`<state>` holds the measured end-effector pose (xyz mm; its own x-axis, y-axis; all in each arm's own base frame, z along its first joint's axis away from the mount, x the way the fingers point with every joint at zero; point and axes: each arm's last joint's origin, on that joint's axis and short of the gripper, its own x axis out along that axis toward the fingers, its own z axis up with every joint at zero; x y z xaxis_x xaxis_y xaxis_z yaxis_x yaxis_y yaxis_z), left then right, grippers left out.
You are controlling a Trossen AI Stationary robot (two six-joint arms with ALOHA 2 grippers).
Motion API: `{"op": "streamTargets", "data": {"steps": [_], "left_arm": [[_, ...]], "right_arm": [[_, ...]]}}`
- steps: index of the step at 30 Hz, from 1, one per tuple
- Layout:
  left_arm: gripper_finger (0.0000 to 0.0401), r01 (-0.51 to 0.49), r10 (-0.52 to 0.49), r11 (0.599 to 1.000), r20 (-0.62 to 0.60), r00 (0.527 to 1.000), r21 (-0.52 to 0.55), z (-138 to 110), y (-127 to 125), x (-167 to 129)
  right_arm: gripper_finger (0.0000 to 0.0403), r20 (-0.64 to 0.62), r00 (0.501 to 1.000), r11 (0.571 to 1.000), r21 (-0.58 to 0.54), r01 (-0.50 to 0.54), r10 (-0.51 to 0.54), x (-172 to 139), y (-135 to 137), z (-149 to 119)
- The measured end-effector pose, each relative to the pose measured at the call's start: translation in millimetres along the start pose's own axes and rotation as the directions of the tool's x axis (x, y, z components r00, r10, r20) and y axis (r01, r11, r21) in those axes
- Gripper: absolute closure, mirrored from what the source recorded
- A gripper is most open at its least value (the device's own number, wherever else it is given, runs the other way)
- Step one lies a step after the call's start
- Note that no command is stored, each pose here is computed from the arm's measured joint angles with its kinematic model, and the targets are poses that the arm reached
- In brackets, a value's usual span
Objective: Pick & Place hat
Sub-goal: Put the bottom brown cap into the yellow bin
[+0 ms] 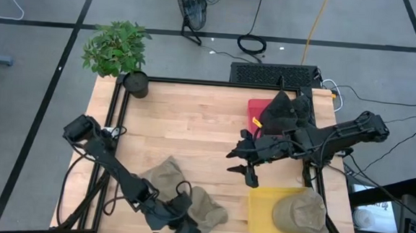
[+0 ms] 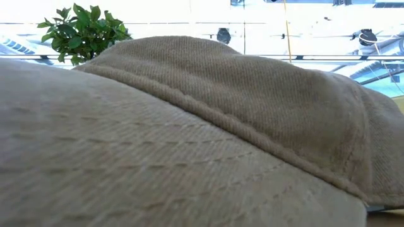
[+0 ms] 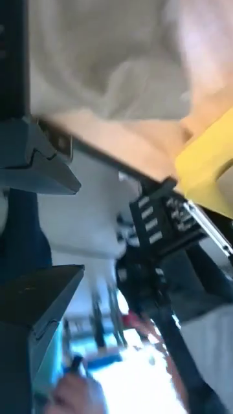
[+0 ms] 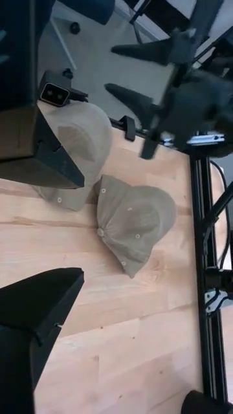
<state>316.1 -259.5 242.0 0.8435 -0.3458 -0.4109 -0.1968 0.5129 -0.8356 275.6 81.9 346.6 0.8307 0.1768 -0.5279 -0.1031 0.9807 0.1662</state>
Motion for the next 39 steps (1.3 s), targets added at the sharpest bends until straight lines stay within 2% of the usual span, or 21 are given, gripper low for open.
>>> {"op": "streamTargets", "data": {"steps": [3,5,7,10,13,17,20,21,24,27,32,36,39], "left_arm": [[0.0213,-0.109,0.116,0.987,-0.050,0.992,0.118,8.2,-6.3,-6.2],[0.0213,-0.201,0.227,0.949,-0.082,0.970,0.243,15.3,-8.0,-9.6],[0.0213,-0.258,0.317,0.877,-0.085,0.945,0.406,27.4,-14.6,-16.0],[0.0213,-0.304,0.400,0.754,-0.039,0.916,0.582,45.1,-21.4,-25.0],[0.0213,-0.280,0.410,0.667,-0.026,0.912,0.690,56.8,-20.2,-22.4],[0.0213,-0.177,0.402,0.599,-0.102,0.910,0.781,65.8,-20.2,-23.5],[0.0213,-0.105,0.490,0.499,-0.180,0.853,0.860,62.1,-7.1,-26.6],[0.0213,-0.082,0.521,0.477,-0.206,0.828,0.875,59.8,-2.5,-28.1],[0.0213,-0.040,0.600,0.471,-0.287,0.746,0.881,51.6,8.3,-34.7],[0.0213,-0.057,0.635,0.486,-0.307,0.709,0.872,47.3,14.6,-37.1],[0.0213,-0.087,0.604,0.515,-0.289,0.742,0.853,50.8,12.2,-33.7],[0.0213,-0.044,0.543,0.504,-0.278,0.792,0.862,51.7,7.4,-26.1],[0.0213,-0.031,0.537,0.494,-0.277,0.797,0.869,50.8,7.0,-24.7]], "right_arm": [[0.0206,0.004,1.000,1.000,-0.007,-0.001,0.001,-2.4,-0.2,0.4],[0.0206,0.013,1.000,1.000,-0.017,0.002,-0.002,-3.3,-1.1,1.4],[0.0206,0.012,1.000,1.000,-0.024,0.005,-0.005,-3.8,-1.4,1.3],[0.0206,0.025,0.999,0.999,-0.021,0.029,-0.028,-4.0,-3.0,2.5],[0.0206,0.029,0.999,0.999,-0.019,0.042,-0.042,-4.1,-3.5,2.6],[0.0206,0.035,0.997,0.998,-0.018,0.063,-0.062,-4.1,-4.1,2.9],[0.0206,0.033,0.996,0.996,-0.016,0.089,-0.088,-4.1,-5.0,2.3],[0.0206,0.030,0.995,0.996,-0.015,0.091,-0.091,-4.1,-5.1,2.0],[0.0206,0.029,0.995,0.995,-0.013,0.094,-0.094,-4.1,-5.4,1.9],[0.0206,0.030,0.995,0.995,-0.012,0.095,-0.094,-4.1,-5.3,1.9],[0.0206,0.037,0.992,0.993,-0.011,0.119,-0.119,-4.2,-6.0,2.2],[0.0206,0.041,0.992,0.992,-0.008,0.124,-0.123,-4.2,-7.4,2.9],[0.0206,0.045,0.990,0.991,-0.006,0.137,-0.136,-4.2,-8.0,3.2]]}}
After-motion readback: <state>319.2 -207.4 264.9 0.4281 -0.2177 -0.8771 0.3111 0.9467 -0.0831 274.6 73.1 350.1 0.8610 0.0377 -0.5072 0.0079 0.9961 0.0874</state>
